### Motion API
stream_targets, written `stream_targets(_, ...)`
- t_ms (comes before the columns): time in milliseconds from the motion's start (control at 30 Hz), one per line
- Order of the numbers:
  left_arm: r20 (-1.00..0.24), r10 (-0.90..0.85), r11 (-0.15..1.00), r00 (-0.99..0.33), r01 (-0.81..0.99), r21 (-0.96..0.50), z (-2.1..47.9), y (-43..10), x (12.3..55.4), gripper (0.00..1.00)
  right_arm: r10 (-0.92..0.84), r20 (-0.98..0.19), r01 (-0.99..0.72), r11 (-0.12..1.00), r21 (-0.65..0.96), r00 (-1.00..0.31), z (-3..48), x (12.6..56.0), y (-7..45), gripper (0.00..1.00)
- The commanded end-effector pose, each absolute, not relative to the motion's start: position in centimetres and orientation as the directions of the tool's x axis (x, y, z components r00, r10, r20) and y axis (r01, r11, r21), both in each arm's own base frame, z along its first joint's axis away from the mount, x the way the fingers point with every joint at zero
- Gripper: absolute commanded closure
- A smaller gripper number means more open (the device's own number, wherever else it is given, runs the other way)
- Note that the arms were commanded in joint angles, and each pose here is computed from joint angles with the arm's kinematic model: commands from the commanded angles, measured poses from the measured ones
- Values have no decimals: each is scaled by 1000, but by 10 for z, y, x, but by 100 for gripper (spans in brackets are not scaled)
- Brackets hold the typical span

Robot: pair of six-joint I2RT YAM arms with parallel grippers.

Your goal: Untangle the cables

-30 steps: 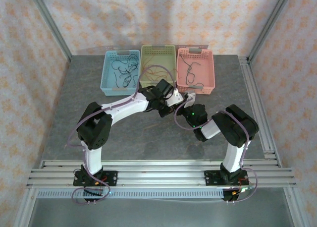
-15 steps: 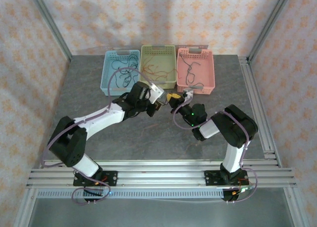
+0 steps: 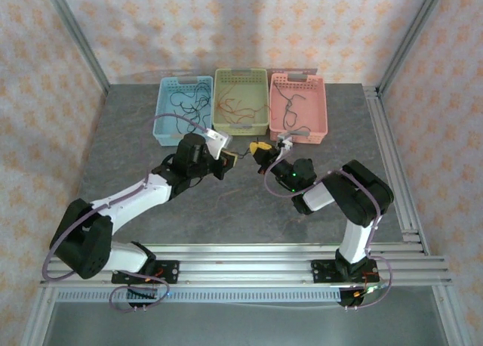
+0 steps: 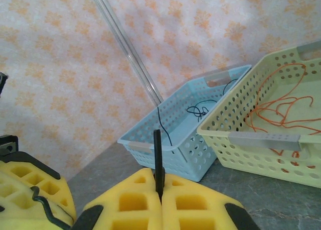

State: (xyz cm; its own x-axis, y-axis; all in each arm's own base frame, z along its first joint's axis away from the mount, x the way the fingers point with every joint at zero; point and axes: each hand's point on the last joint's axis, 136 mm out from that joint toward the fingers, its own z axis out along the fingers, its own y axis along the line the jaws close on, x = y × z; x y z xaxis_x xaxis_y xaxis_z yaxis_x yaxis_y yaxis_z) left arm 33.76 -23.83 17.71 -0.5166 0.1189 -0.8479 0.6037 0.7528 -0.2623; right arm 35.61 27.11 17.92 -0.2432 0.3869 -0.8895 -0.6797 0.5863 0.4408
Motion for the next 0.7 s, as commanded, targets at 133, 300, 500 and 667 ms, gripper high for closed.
stream_targets(133,-922,-74,833,-380,485,-266,236,-198,367,100,369,-883,-494,733,468,-289,136,381,229,83)
stream_targets(300,-899,-40,859,-437,445,-255,219,-195,375,100,362,-887,-519,719,462,-288,140,378,233,65)
stream_targets(500,-864,-23,799,-503,510,-318,210,-215,371,100,350,-890,-542,706,456,-293,140,376,237,64)
stream_targets(667,-829,21,728,-559,577,-371,209,-233,361,100,313,-902,-602,672,432,-297,142,370,250,64)
